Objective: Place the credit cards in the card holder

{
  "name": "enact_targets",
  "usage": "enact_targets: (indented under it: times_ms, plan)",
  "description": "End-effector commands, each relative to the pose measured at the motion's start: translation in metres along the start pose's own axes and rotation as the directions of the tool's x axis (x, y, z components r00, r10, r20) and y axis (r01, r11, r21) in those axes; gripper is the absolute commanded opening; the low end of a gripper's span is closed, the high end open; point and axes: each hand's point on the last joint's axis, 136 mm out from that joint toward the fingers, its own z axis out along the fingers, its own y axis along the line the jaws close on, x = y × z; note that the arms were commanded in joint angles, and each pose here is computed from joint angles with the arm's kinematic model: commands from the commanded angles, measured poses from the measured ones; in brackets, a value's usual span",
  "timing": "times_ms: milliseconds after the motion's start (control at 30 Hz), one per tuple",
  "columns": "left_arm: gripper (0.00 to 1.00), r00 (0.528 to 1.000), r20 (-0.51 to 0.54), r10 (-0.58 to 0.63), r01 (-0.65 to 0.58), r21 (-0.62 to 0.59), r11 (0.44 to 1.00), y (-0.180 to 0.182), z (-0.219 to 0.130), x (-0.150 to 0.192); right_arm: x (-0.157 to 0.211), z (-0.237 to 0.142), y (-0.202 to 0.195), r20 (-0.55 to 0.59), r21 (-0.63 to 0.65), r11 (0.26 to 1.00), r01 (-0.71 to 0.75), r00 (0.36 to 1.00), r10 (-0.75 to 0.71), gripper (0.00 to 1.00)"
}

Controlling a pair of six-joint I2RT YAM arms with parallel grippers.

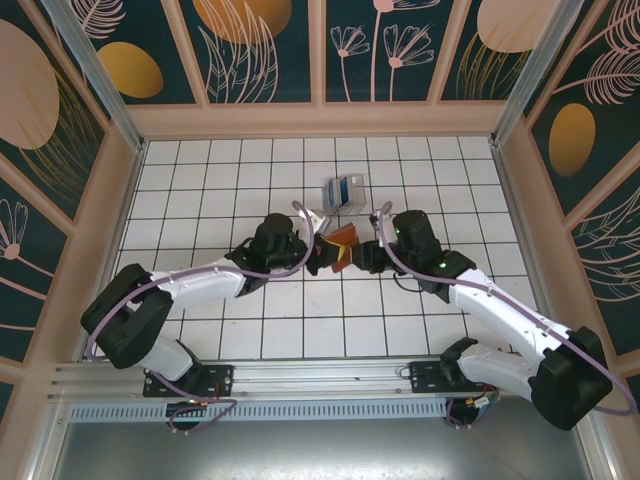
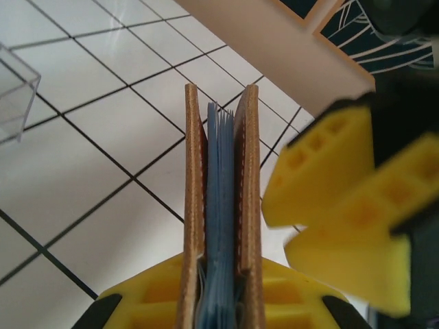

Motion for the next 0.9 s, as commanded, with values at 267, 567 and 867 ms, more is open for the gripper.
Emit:
enact_targets:
  times_ms: [267,567,867]
  plan:
    - [0.00,0.992,-0.112,-0.062,0.089,0.257,0.962,-0.041,-0.024,0.000,0.013,-0.002,0.009,0.007,-0.221,0.967,0.123,0.992,-0.125,0.42]
    - [0.00,0.998,-0.050,-0.032,0.046,0.307,0.951,-0.050,-0.048,-0.022,0.018,-0.011,0.033,0.010,-0.457,0.883,0.109,0.993,-0.117,0.44]
    - [0.02,0.997,-0.072,-0.026,0.051,0.373,0.926,-0.057,-0.049,-0.019,0.017,-0.018,0.048,-0.027,-0.573,0.816,0.073,0.994,-0.108,0.16]
